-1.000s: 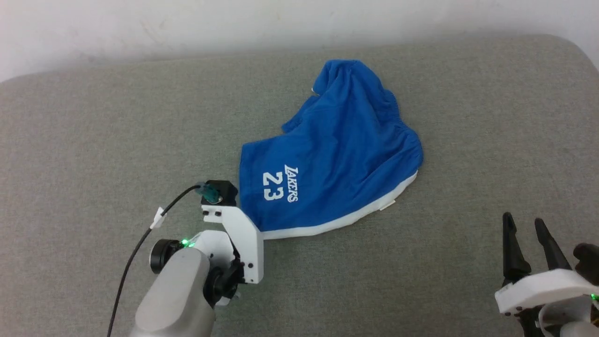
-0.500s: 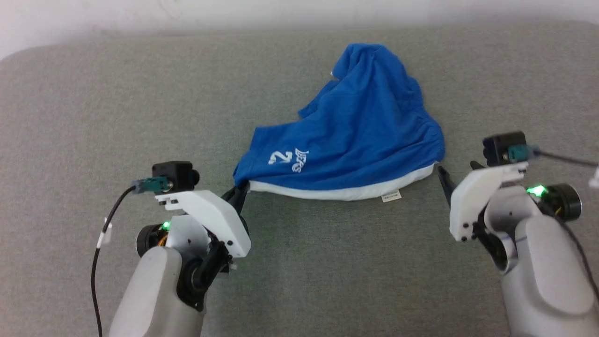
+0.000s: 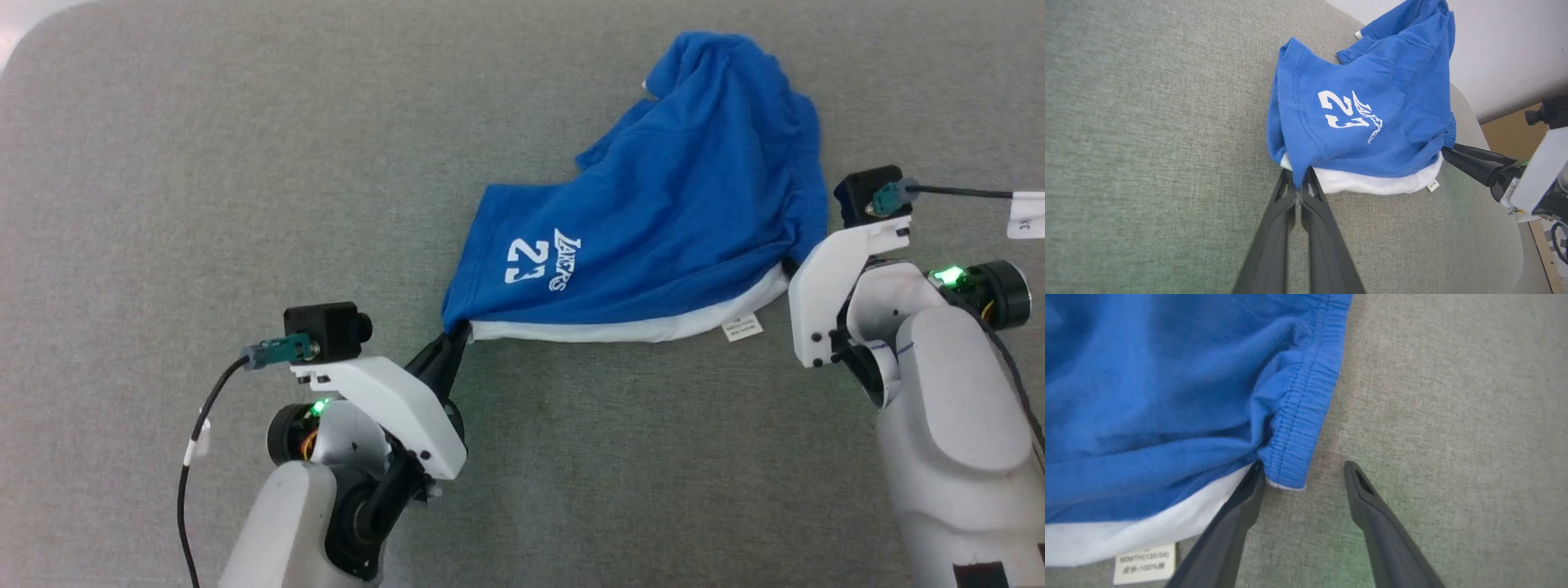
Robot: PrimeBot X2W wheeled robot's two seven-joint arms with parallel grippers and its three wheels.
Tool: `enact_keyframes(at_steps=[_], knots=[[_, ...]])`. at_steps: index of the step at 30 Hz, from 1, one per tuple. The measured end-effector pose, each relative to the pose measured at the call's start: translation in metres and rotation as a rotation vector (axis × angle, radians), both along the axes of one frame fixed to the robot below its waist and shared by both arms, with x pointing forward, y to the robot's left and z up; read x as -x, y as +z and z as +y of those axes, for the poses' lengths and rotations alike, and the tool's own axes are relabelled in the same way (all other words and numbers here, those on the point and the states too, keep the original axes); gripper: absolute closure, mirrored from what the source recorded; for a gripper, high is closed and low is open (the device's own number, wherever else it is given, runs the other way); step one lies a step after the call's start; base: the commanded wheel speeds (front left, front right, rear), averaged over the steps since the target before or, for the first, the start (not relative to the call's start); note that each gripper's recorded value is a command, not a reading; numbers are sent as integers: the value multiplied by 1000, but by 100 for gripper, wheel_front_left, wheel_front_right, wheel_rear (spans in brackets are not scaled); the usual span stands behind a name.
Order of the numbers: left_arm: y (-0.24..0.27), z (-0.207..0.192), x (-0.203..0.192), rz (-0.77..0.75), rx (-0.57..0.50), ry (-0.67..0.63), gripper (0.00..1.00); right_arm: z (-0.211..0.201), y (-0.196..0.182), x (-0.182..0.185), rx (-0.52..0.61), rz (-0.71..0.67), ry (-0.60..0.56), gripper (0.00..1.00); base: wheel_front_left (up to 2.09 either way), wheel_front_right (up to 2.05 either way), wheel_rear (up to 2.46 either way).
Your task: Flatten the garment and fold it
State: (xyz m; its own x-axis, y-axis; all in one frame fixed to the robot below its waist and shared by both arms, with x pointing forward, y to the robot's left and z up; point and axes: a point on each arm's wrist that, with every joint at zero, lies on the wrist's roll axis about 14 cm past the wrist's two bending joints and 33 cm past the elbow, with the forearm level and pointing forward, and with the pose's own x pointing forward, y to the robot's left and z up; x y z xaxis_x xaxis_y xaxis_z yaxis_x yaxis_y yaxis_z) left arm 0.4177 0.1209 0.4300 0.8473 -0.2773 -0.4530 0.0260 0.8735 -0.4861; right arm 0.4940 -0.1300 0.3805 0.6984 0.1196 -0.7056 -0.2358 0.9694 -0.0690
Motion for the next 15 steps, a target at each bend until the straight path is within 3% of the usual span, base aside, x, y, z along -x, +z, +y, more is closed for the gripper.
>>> enact_keyframes(at_steps=[1, 2, 3, 11, 15], knots=[[-1, 1, 1, 3, 3, 6, 100, 2, -1, -3, -1, 1, 5, 0, 0, 0, 0], [-2, 2, 2, 6, 4, 7, 100, 5, -2, -4, -2, 3, 11, 71, 0, 0, 0], [-3, 3, 2, 8, 3, 8, 100, 7, -3, -6, -4, 5, 18, 100, 0, 0, 0], [10, 4, 2, -45, 17, 26, 100, 21, 9, -2, -27, -24, 67, 100, 0, 0, 0], [32, 9, -3, -116, 49, 52, 100, 24, 34, 1, -121, -54, 52, 100, 0, 0, 0]])
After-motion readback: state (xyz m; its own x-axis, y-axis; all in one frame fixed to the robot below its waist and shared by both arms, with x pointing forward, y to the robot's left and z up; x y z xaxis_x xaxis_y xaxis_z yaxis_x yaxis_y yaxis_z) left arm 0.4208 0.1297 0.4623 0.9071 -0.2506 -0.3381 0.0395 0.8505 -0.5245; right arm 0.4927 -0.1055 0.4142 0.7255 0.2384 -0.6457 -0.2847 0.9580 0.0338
